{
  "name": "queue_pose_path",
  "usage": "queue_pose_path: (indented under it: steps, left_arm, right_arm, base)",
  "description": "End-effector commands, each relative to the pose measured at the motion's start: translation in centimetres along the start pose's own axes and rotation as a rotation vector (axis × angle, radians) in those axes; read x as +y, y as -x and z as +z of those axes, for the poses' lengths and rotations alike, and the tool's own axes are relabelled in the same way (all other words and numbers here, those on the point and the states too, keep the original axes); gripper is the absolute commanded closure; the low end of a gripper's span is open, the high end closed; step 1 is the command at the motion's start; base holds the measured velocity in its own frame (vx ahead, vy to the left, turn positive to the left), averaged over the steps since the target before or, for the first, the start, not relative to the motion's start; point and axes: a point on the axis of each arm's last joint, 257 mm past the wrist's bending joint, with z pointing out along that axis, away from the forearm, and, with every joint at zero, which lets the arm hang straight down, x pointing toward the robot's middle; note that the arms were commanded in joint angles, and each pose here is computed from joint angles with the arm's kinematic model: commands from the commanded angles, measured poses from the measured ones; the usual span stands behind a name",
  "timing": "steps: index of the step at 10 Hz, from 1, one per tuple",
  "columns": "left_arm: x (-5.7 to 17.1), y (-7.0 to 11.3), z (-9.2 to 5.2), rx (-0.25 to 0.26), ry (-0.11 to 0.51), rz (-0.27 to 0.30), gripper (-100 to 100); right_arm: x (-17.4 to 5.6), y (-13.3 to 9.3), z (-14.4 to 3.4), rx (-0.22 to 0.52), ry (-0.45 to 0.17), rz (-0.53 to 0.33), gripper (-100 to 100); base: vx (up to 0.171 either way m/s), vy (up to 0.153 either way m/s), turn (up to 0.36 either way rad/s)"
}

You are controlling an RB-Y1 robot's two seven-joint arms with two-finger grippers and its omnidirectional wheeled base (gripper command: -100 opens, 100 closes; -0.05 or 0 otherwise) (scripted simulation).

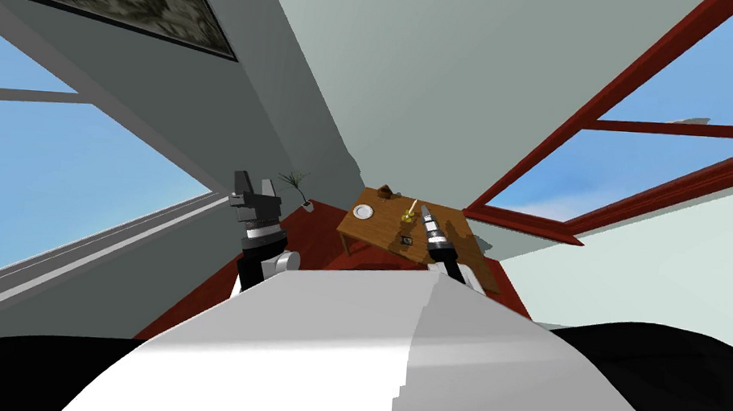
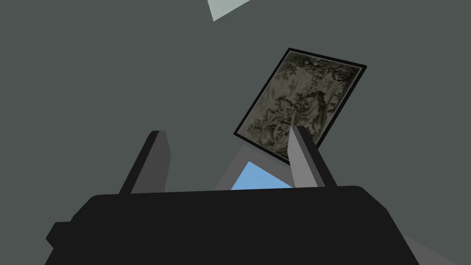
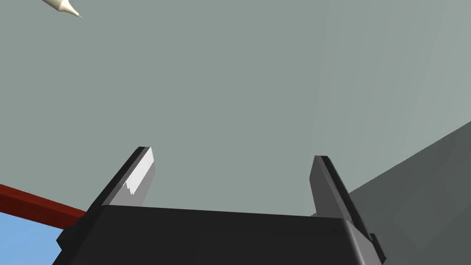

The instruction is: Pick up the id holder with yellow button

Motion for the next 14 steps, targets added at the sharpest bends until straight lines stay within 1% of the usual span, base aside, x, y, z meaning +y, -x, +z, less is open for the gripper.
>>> queue_pose_path:
  steps: [1,2,3,4,6,7,9,10,11,12,13,14]
  left_arm:
    - [0.0,0.0,0.0,0.000,0.000,0.000,0]
    - [0.0,0.0,0.0,0.000,0.000,0.000,0]
    - [0.0,0.0,0.0,0.000,0.000,0.000,0]
    - [0.0,0.0,0.0,0.000,0.000,0.000,0]
    - [0.0,0.0,0.0,0.000,0.000,0.000,0]
    - [0.0,0.0,0.0,0.000,0.000,0.000,0]
    - [0.0,0.0,0.0,0.000,0.000,0.000,0]
    - [0.0,0.0,0.0,0.000,0.000,0.000,0]
    - [0.0,0.0,0.0,0.000,0.000,0.000,0]
    - [0.0,0.0,0.0,0.000,0.000,0.000,0]
    - [0.0,0.0,0.0,0.000,0.000,0.000,0]
    - [0.0,0.0,0.0,0.000,0.000,0.000,0]
  right_arm:
    - [-2.4,-1.1,-0.1,0.036,-0.065,-0.051,-100]
    - [-4.3,-2.0,-0.3,0.065,-0.110,-0.094,-100]
    - [-4.7,-2.0,-0.4,0.069,-0.124,-0.095,-100]
    - [-4.7,-2.0,-0.4,0.069,-0.124,-0.095,-100]
    - [-9.0,-3.6,-1.3,0.134,-0.231,-0.185,-100]
    - [-11.5,-4.4,-2.1,0.173,-0.289,-0.232,-100]
    - [-11.8,-4.5,-2.2,0.177,-0.300,-0.233,-100]
    - [-14.2,-5.1,-3.1,0.215,-0.359,-0.281,-100]
    - [-14.2,-5.1,-3.1,0.216,-0.360,-0.281,-100]
    - [-16.7,-5.7,-4.1,0.255,-0.418,-0.330,-100]
    - [-16.7,-5.7,-4.2,0.256,-0.420,-0.330,-100]
    - [-19.1,-6.1,-5.3,0.297,-0.479,-0.380,-100]
  base:
    - [0.012,0.043,0.149]
    - [0.012,0.051,0.264]
    - [0.010,0.037,0.071]
    - [0.003,0.019,-0.028]
    - [0.004,0.040,0.213]
    - [0.022,0.070,0.248]
    - [0.010,0.033,0.037]
    - [0.006,0.025,0.180]
    - [0.006,0.020,0.104]
    - [0.010,0.038,0.194]
    - [0.008,0.032,0.060]
    - [0.009,0.042,0.161]
